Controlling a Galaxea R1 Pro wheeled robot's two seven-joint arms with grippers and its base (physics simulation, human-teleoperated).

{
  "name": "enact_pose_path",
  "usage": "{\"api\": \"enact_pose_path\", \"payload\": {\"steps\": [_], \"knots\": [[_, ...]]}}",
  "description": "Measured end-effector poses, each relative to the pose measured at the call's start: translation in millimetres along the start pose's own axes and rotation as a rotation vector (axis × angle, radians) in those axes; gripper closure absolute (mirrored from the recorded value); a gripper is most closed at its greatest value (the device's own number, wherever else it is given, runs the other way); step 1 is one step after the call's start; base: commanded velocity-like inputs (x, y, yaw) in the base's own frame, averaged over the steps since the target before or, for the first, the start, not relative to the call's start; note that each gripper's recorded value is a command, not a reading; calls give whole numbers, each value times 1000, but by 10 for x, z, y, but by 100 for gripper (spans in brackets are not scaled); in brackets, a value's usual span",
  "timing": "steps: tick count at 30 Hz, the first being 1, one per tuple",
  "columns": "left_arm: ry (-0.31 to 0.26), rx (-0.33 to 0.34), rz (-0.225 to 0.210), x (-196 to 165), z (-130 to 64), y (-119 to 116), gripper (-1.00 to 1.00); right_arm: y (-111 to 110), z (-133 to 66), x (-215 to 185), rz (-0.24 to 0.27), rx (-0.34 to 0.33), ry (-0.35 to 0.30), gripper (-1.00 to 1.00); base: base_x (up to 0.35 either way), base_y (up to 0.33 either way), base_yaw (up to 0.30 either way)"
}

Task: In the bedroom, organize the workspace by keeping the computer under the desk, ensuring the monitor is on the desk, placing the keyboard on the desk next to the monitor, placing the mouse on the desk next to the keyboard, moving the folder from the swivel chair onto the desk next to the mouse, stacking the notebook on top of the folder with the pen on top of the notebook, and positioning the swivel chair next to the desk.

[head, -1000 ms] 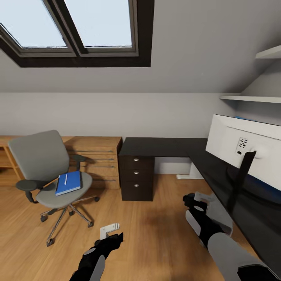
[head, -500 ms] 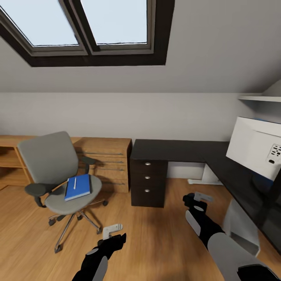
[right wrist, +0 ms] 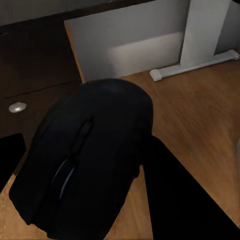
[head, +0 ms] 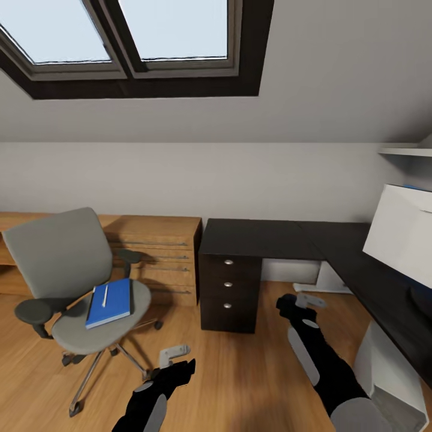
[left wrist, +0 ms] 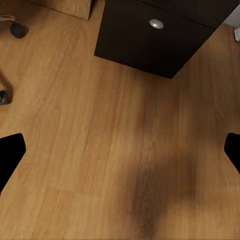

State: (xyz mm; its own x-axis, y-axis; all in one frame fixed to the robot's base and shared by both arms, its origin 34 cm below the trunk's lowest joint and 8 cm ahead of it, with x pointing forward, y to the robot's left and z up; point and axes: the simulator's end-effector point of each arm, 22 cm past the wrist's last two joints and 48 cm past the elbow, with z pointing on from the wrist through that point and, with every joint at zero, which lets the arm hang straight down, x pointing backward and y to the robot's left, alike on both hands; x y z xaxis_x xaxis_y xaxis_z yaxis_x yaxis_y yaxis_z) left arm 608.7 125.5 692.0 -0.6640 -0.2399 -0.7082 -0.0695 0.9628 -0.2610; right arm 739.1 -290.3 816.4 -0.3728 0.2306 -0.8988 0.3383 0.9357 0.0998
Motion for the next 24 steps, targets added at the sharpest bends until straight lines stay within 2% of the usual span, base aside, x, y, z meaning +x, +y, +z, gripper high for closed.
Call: {"api": "enact_pose_path", "payload": {"steps": [3, 8, 24], "knots": [[0, 0, 0, -1, 0, 2, -100, 18, -256, -28, 9, -32, -25, 100, 311, 0, 0], [-1, 0, -1, -2, 1, 2, -100, 28, -453, -50, 13, -55, -38, 100, 321, 0, 0], [-2, 1, -2, -4, 0, -5, -100, 19, -508, -37, -6, -56, -46, 100, 327, -2, 0]]}}
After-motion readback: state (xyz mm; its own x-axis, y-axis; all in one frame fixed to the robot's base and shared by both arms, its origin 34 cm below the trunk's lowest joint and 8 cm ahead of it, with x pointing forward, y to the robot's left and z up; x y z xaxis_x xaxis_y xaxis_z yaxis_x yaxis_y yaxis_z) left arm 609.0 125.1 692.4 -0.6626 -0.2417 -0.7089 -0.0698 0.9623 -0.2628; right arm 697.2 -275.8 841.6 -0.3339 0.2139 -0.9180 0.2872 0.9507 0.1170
